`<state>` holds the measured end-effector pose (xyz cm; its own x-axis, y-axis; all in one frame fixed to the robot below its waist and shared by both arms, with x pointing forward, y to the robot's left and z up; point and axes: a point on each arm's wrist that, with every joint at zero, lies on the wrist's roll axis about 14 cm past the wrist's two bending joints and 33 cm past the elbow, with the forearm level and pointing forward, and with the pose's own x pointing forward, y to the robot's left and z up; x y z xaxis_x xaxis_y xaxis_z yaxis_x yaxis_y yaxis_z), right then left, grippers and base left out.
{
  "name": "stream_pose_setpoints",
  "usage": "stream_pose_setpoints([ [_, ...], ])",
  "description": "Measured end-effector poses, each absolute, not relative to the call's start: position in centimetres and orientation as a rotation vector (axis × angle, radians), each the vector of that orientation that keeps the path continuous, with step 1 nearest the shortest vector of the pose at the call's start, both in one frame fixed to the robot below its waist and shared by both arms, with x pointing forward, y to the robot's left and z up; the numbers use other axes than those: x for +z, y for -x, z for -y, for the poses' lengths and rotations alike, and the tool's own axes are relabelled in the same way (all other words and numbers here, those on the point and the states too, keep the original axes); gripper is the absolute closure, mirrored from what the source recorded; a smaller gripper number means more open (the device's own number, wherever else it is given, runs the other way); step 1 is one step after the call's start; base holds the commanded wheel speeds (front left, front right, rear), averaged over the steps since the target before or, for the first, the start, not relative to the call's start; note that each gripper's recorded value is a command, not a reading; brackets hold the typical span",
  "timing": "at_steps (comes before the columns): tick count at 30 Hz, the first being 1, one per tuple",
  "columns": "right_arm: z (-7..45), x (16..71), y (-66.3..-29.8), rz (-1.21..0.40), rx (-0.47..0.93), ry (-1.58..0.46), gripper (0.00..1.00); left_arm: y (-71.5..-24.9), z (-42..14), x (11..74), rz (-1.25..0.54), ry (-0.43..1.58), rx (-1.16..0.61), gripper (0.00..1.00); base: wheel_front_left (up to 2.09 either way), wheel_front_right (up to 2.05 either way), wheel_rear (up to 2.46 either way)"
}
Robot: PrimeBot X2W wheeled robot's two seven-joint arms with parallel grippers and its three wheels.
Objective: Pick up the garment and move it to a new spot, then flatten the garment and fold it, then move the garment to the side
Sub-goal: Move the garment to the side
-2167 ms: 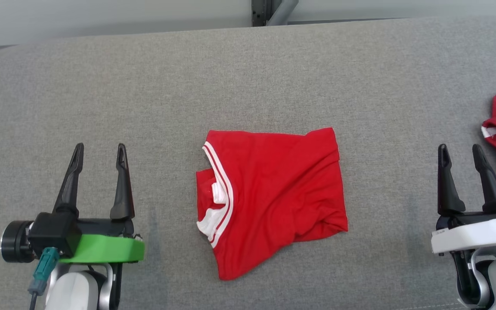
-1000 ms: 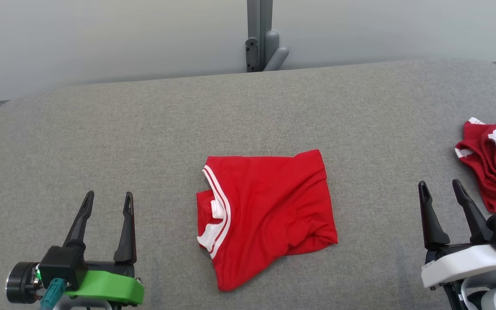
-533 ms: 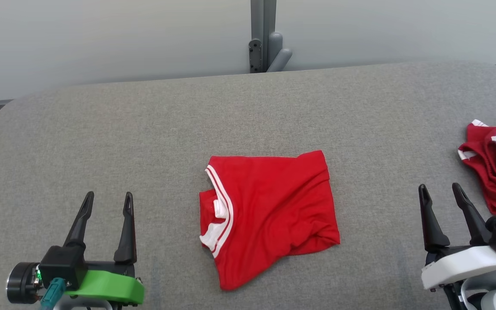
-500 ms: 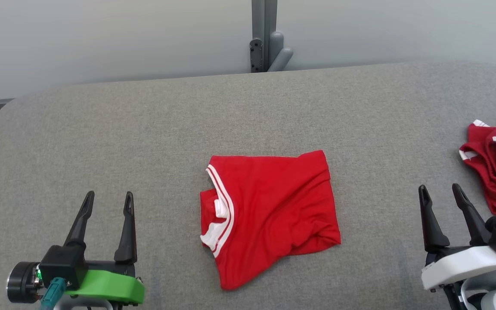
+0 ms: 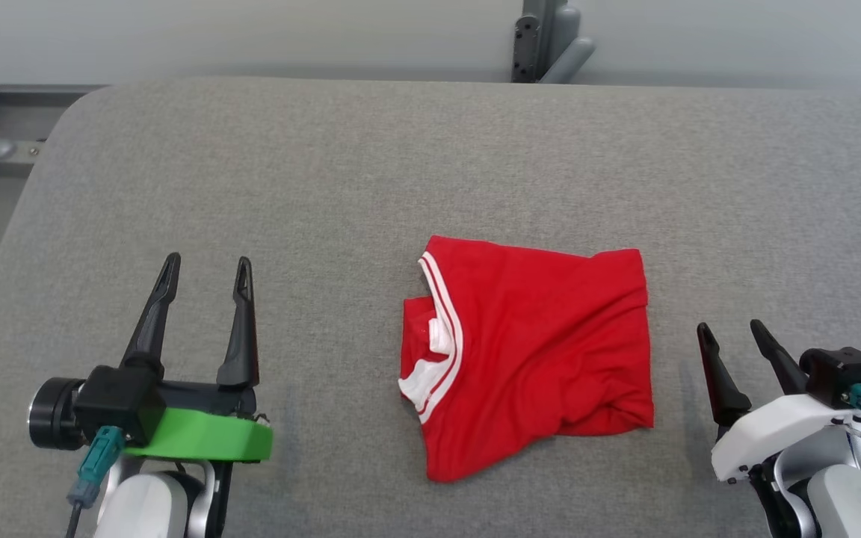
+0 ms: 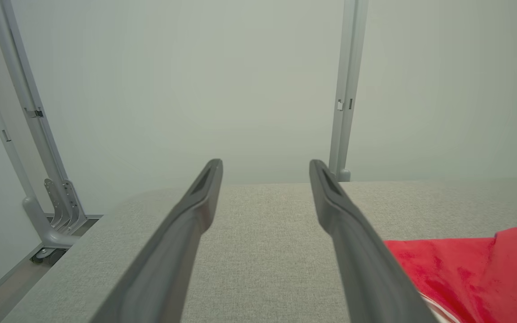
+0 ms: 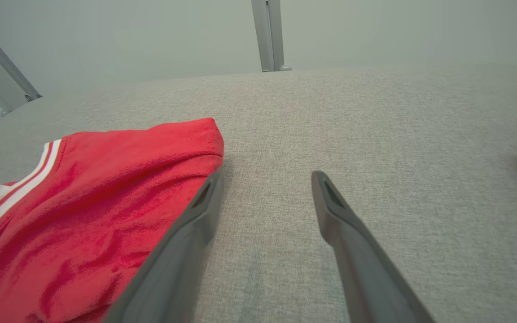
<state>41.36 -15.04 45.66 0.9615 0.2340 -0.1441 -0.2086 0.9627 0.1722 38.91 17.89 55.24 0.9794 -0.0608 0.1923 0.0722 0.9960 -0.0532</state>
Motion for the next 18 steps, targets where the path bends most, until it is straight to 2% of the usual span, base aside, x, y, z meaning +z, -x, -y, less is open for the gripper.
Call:
stream_pose_setpoints([
  [14, 7.5, 38.4, -44.2, -0.388, 0.422, -0.181, 0.01, -39.1, -21.7, 54.1, 0.171, 0.049, 0.054, 0.0, 0.0, 0.0, 0.0],
  [16, 7.0, 38.0, -44.4, -0.397, 0.435, -0.187, 0.97, -39.0, -22.0, 53.8, 0.163, 0.045, 0.064, 0.0, 0.0, 0.0, 0.0],
  [18, 6.8, 38.0, -44.6, -0.393, 0.441, -0.196, 1.0, -39.1, -22.0, 53.5, 0.156, 0.042, 0.066, 0.0, 0.0, 0.0, 0.0],
])
